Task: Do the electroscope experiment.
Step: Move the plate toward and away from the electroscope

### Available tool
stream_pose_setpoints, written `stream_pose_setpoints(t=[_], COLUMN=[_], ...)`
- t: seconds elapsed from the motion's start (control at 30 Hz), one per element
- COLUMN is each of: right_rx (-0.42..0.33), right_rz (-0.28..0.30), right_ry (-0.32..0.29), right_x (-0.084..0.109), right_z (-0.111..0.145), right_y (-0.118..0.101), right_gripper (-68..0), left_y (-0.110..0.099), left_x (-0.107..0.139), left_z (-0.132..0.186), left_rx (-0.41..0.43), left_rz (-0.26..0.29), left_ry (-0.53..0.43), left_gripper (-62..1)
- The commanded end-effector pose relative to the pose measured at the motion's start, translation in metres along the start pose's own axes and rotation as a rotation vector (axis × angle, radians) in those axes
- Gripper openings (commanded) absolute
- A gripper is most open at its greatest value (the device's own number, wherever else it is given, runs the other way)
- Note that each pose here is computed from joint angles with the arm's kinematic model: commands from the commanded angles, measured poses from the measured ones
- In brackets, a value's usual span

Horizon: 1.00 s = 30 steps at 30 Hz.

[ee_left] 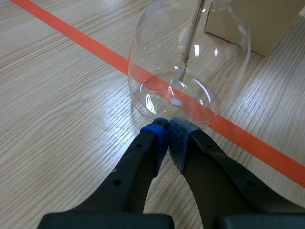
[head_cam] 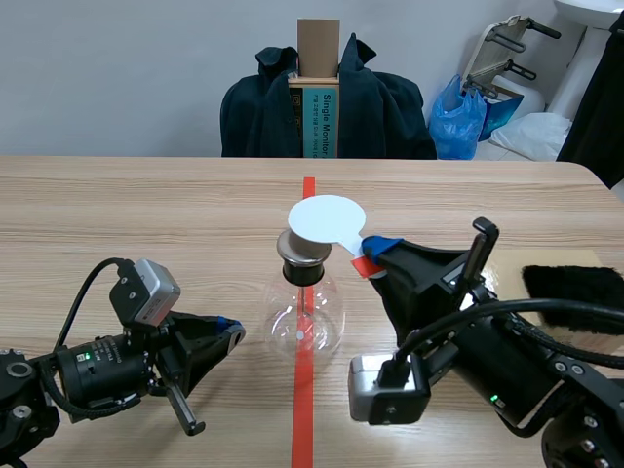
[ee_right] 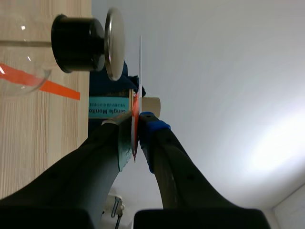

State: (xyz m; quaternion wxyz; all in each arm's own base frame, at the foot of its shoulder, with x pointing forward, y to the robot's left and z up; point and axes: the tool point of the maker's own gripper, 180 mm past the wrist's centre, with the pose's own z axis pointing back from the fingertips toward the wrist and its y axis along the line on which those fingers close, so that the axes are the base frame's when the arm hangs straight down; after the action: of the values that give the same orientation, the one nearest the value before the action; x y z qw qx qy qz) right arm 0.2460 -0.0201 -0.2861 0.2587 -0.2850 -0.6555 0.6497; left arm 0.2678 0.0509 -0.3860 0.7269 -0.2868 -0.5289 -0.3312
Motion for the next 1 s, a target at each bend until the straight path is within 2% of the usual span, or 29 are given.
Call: stream_pose_setpoints(t=[0.0, 0.13, 0.57, 0.8, 0.97], right_rx=[-0.032, -0.031, -0.030, -0.027, -0.028], right_rz=[0.024, 0.025, 0.025, 0.023, 0.022], right_ry=[-0.020, -0.057, -0.106, -0.099, -0.039], right_x=[-0.001, 0.006, 0.015, 0.013, 0.003], right_z=[-0.002, -0.002, -0.001, -0.001, -0.002], right_y=[-0.011, -0.010, -0.010, -0.010, -0.010], right_gripper=[-66.7, -66.7, -66.7, -66.7, -66.7], left_y=[0.002, 0.002, 0.002, 0.002, 0.002], left_x=[0.013, 0.013, 0.013, 0.013, 0.013], left_z=[-0.002, -0.002, -0.002, -0.002, -0.002], left_rx=[0.002, 0.002, 0.002, 0.002, 0.002], left_rz=[0.000, 0.000, 0.000, 0.000, 0.000], left_ry=[-0.046, -0.046, -0.046, -0.046, -0.046], left_gripper=[-57.7, -57.7, -57.7, -57.7, -57.7])
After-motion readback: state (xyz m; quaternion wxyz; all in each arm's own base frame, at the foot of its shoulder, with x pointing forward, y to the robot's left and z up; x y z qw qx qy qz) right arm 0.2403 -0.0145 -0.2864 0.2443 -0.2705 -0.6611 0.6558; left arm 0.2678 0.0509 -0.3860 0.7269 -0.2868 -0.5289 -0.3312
